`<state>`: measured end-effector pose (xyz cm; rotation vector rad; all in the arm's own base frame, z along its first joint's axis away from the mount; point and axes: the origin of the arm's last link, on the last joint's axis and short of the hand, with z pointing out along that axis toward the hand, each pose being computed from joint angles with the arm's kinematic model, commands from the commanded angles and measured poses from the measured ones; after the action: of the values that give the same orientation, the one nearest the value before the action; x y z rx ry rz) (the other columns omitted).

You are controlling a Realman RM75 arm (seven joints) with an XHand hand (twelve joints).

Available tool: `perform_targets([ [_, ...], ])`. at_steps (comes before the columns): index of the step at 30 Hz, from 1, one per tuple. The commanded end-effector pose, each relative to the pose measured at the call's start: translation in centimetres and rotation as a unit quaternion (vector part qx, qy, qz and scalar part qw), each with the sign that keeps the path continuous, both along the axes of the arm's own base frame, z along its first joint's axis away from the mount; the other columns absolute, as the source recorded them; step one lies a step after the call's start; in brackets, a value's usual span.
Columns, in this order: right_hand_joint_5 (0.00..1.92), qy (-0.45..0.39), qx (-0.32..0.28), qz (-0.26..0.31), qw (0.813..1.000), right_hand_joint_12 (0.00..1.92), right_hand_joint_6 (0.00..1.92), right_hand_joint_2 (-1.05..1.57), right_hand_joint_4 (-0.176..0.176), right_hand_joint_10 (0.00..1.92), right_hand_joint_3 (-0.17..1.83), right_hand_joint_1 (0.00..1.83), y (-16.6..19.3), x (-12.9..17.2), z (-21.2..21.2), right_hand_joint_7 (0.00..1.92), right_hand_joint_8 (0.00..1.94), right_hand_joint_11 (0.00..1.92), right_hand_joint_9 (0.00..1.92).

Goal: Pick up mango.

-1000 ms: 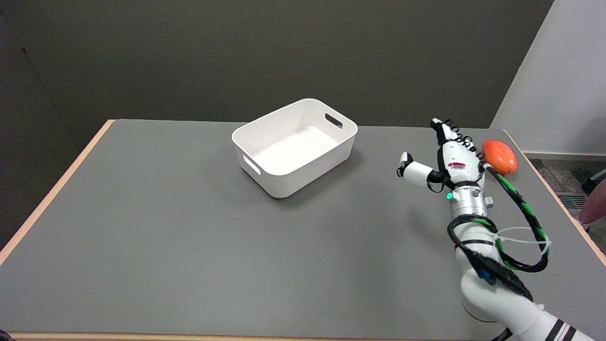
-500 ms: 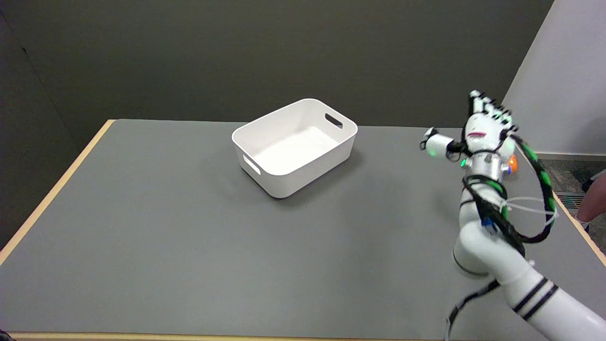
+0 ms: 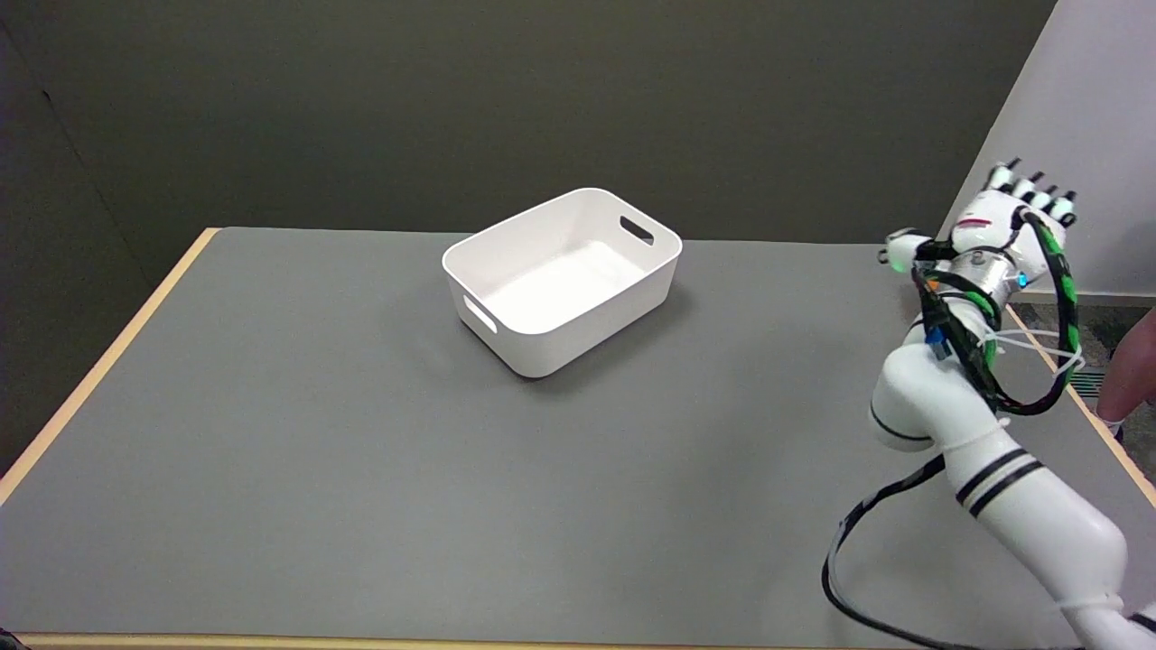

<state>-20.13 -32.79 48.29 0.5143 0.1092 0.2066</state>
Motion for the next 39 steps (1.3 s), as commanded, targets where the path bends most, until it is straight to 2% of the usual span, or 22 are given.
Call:
perform_targets([
  [1,0.03,-0.077,-0.133,-0.089,0.984,0.9,0.4,0.63,0.03,0.64,1.04,0.64,-0.3,-4.4,9.6,0.09,0.35,0.01,0.14],
  [3,0.08,-0.086,-0.132,-0.09,0.983,1.01,0.36,0.62,0.023,0.62,1.0,0.46,-0.7,-4.8,10.1,0.13,0.29,0.0,0.16],
  [11,0.08,-0.108,-0.064,-0.077,0.989,1.01,0.37,0.62,0.022,0.63,1.0,0.46,-4.4,-4.6,9.8,0.13,0.29,0.0,0.16],
  [13,0.05,-0.115,-0.041,-0.061,0.991,0.93,0.4,0.63,0.024,0.64,1.03,0.59,-5.4,-4.2,9.3,0.1,0.34,0.01,0.15],
  [14,0.04,-0.115,-0.035,-0.059,0.991,0.91,0.4,0.63,0.024,0.64,1.03,0.61,-5.8,-4.0,9.2,0.09,0.34,0.01,0.14],
  [16,0.07,-0.116,-0.014,-0.06,0.991,0.97,0.35,0.61,0.02,0.62,0.99,0.47,-6.7,-3.9,8.7,0.1,0.28,0.0,0.13],
  [18,0.07,-0.116,-0.006,-0.062,0.991,0.97,0.32,0.61,0.013,0.62,0.99,0.47,-7.0,-3.8,8.5,0.09,0.27,0.0,0.12],
  [24,0.07,-0.119,-0.015,-0.066,0.991,0.92,0.29,0.66,0.007,0.58,0.89,0.46,-6.7,-4.5,8.1,0.1,0.22,0.0,0.12],
  [27,0.06,-0.127,-0.016,-0.068,0.989,0.96,0.32,0.61,0.004,0.62,0.99,0.47,-6.3,-5.1,8.0,0.08,0.27,0.0,0.11],
  [39,0.08,-0.15,-0.068,-0.088,0.982,0.98,0.38,0.61,0.01,0.63,0.99,0.46,-4.1,-7.5,8.7,0.11,0.29,0.0,0.13],
])
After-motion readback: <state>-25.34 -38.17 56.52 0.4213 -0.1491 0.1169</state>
